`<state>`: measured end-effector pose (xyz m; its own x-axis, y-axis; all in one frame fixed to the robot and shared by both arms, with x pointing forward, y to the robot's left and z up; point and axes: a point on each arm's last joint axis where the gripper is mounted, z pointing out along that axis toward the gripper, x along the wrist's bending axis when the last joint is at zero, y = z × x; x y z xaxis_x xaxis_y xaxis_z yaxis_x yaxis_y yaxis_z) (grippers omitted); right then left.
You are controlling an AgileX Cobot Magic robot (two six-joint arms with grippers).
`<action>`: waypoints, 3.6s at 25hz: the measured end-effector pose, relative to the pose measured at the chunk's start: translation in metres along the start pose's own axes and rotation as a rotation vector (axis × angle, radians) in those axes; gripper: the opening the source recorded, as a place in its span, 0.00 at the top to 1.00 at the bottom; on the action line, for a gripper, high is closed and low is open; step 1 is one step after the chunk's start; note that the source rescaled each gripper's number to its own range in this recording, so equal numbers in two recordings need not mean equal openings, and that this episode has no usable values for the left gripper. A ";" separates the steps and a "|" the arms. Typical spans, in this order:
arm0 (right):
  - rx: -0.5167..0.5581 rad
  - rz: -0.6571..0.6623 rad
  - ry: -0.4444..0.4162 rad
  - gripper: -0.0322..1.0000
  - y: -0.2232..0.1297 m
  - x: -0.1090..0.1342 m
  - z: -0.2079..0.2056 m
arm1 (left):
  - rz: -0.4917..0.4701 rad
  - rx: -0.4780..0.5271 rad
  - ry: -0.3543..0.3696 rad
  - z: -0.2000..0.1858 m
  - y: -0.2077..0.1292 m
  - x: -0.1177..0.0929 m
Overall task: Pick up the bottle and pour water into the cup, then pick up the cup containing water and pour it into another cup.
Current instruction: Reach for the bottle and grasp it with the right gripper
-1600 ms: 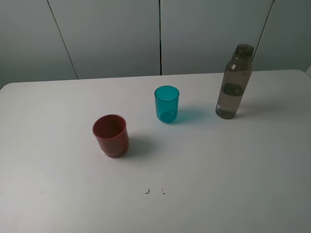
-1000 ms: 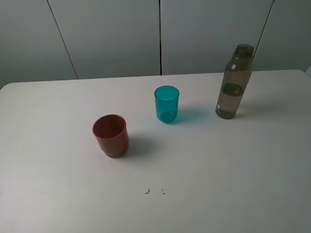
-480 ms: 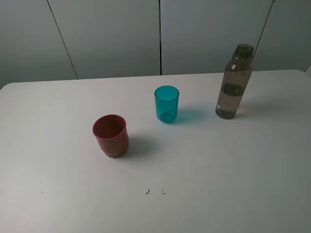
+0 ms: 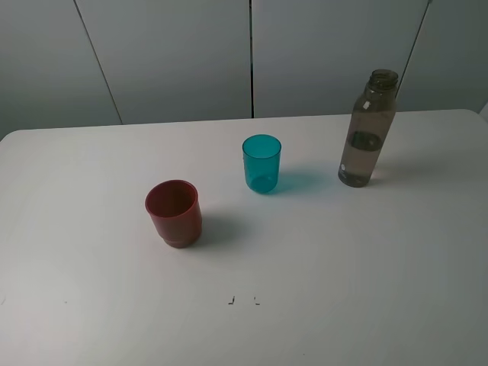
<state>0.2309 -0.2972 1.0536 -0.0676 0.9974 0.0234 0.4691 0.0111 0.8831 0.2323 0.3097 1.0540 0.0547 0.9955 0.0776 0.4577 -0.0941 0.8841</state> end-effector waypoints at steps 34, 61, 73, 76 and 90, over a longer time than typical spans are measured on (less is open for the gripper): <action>0.100 0.046 0.032 0.00 0.077 0.003 0.074 | 0.000 0.000 0.000 0.000 0.000 0.000; 0.250 -0.117 0.107 0.00 -0.004 0.032 0.255 | 0.000 0.000 0.000 0.000 0.000 0.000; 0.053 -0.092 0.091 0.00 -0.026 0.035 0.304 | 0.007 0.000 0.000 0.000 0.000 0.000; 0.068 -0.089 0.082 0.00 -0.034 0.034 0.310 | 0.007 0.000 0.000 0.000 0.000 0.000; -0.127 -0.065 0.046 0.00 -0.032 0.033 0.335 | 0.007 0.000 0.000 0.000 0.000 0.000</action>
<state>0.5087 -0.2406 0.8688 -0.1361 0.9906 -0.0168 0.3473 0.0636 0.9356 0.2323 0.3097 1.0540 0.0579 0.9948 0.0836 0.4573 -0.1009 0.8836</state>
